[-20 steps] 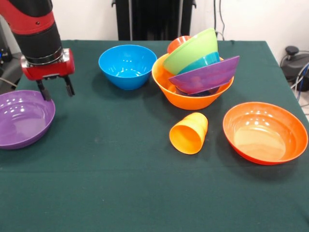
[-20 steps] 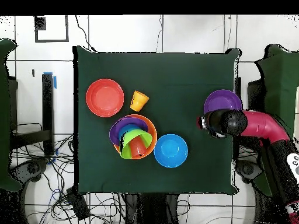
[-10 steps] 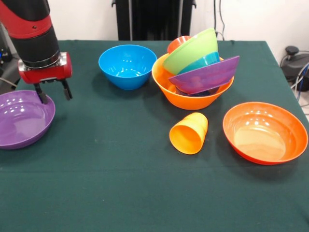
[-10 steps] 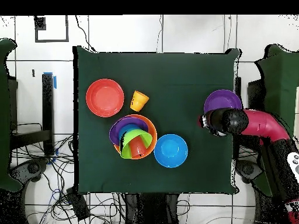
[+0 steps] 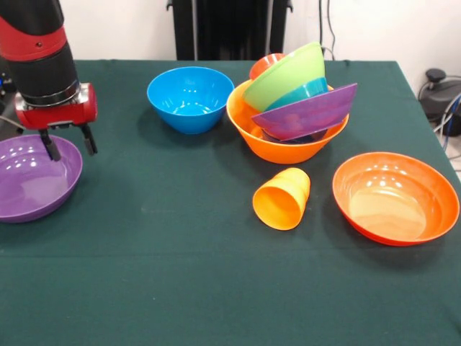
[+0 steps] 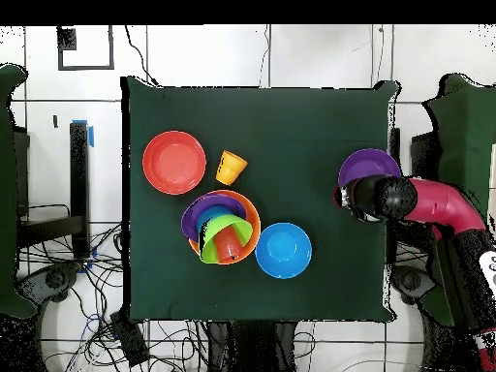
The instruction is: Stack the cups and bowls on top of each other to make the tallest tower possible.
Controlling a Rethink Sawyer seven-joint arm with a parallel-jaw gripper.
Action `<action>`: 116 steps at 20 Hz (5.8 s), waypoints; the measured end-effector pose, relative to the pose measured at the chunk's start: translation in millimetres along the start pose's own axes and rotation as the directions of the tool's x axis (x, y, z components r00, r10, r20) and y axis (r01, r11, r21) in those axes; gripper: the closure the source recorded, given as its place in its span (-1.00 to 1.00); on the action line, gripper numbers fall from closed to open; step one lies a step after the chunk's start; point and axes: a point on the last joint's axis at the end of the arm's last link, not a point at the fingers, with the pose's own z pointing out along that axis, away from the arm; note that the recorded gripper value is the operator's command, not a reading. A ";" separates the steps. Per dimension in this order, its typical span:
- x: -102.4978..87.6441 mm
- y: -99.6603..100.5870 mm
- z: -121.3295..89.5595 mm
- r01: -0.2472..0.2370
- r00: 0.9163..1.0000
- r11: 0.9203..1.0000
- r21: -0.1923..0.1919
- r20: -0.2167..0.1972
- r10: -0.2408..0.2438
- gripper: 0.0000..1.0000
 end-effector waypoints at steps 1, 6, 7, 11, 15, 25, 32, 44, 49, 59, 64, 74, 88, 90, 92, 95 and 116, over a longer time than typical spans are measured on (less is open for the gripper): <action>-0.5 -0.6 1.0 -0.002 1.000 1.000 -0.001 0.001 0.002 -1.00; -1.2 -1.9 7.8 -0.010 1.000 1.000 -0.008 0.001 0.010 -1.00; -1.0 -1.9 10.0 -0.012 1.000 1.000 -0.011 0.001 0.012 -1.00; 1.0 -1.5 19.1 -0.008 1.000 1.000 -0.021 -0.003 0.008 -1.00; 2.4 -0.8 27.9 0.001 1.000 0.999 -0.033 -0.005 -0.001 -1.00; 1.4 0.5 38.1 0.036 0.999 0.998 -0.049 -0.001 -0.037 1.00; -1.0 0.7 36.9 0.039 0.999 0.998 -0.048 0.005 -0.039 1.00; -3.4 0.7 35.1 0.041 0.999 0.998 -0.046 0.008 -0.040 1.00; -8.8 1.7 28.2 0.051 0.999 0.998 -0.031 0.013 -0.051 1.00; -32.9 -1.6 -18.9 0.096 0.995 0.993 0.068 0.027 -0.098 1.00; -48.6 13.3 -54.9 0.129 0.991 0.986 0.104 0.017 -0.132 1.00; -58.4 58.9 -141.9 0.166 0.986 0.979 0.116 -0.034 -0.163 1.00; -25.4 90.2 -220.8 0.175 0.984 0.972 0.158 -0.066 -0.167 1.00; -12.3 95.4 -225.4 0.177 0.983 0.972 0.156 -0.082 -0.166 1.00; -0.5 103.7 -227.5 0.183 0.981 0.971 0.152 -0.099 -0.170 1.00; 9.4 115.4 -227.6 0.195 0.977 0.970 0.146 -0.113 -0.179 1.00; 40.4 234.7 -209.7 0.235 0.960 0.969 0.081 -0.175 -0.218 1.00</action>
